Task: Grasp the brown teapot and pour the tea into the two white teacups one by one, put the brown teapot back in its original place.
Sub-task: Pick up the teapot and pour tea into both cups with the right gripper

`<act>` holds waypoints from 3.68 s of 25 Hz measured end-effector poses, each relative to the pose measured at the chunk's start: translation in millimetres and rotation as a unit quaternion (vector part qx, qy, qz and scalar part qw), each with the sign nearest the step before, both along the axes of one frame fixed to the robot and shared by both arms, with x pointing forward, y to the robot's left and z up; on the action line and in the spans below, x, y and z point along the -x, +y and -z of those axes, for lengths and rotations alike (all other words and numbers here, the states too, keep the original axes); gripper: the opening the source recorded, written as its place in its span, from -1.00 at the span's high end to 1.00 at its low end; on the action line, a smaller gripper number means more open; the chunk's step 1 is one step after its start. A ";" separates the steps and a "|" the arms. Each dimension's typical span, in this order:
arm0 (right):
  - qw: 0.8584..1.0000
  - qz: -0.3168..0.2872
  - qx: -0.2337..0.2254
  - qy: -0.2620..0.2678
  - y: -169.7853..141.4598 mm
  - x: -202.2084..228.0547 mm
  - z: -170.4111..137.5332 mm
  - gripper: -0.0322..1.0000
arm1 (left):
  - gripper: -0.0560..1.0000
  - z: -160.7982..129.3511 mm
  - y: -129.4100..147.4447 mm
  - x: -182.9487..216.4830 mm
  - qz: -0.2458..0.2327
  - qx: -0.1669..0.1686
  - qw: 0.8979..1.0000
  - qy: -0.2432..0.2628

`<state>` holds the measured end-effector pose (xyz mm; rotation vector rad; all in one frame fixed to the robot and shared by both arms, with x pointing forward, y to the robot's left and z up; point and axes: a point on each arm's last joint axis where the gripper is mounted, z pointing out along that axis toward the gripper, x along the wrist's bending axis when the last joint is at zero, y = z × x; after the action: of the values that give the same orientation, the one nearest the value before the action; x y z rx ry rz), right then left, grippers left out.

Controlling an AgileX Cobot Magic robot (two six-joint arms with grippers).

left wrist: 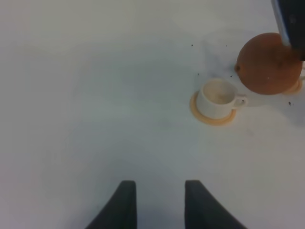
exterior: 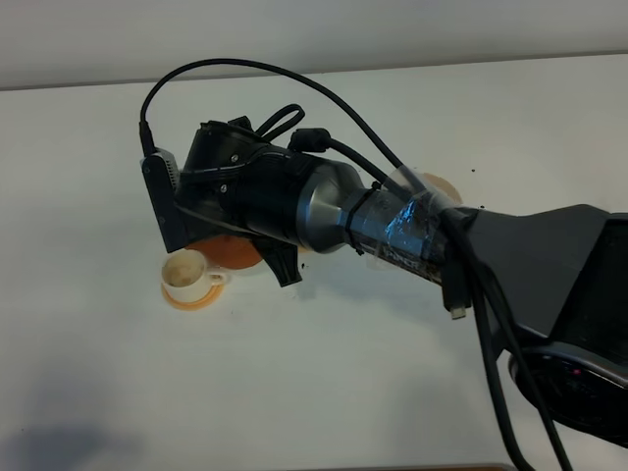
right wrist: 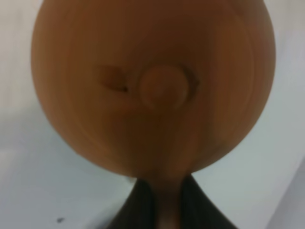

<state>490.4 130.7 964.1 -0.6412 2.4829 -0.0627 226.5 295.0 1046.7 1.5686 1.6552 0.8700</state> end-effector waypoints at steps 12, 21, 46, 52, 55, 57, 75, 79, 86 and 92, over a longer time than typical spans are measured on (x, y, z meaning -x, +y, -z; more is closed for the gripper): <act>0.996 -0.052 0.041 -0.067 13.5 10.9 9.9 0.77 | 0.42 0.0 0.0 0.0 0.000 0.000 1.000 0.000; 0.991 -0.078 0.044 -0.097 16.7 8.3 6.6 0.77 | 0.42 0.0 0.0 0.0 0.000 0.000 1.000 0.000; 0.977 -0.130 0.085 -0.144 26.1 16.8 12.4 0.77 | 0.42 0.0 0.0 0.0 0.000 0.000 1.000 0.000; 0.972 -0.147 0.099 -0.153 26.7 16.9 11.4 0.77 | 0.42 0.0 0.0 0.0 0.000 0.000 1.000 0.000; 0.968 -0.156 0.110 -0.163 26.6 15.8 10.2 0.77 | 0.42 0.0 0.0 0.0 0.000 0.000 1.000 0.000; 0.965 -0.161 0.116 -0.172 26.6 14.8 9.1 0.77 | 0.42 0.0 0.0 0.0 0.000 0.000 1.000 0.000; 0.949 -0.195 0.140 -0.202 31.7 20.2 5.3 0.77 | 0.42 0.0 0.0 0.0 0.000 0.000 1.000 0.000; 0.947 -0.201 0.144 -0.206 32.2 20.5 4.9 0.77 | 0.42 0.0 0.0 0.0 0.000 0.000 1.000 0.000; 0.943 -0.211 0.152 -0.208 32.4 20.4 4.7 0.77 | 0.42 0.0 0.0 0.0 0.000 0.000 1.000 0.000; 0.937 -0.226 0.153 -0.216 34.5 20.2 3.8 0.77 | 0.42 0.0 0.0 0.0 0.000 0.000 1.000 0.000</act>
<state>470.2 165.2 960.3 -1.1775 1.8677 -0.3770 226.4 295.0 1046.7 1.5685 1.6550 0.8702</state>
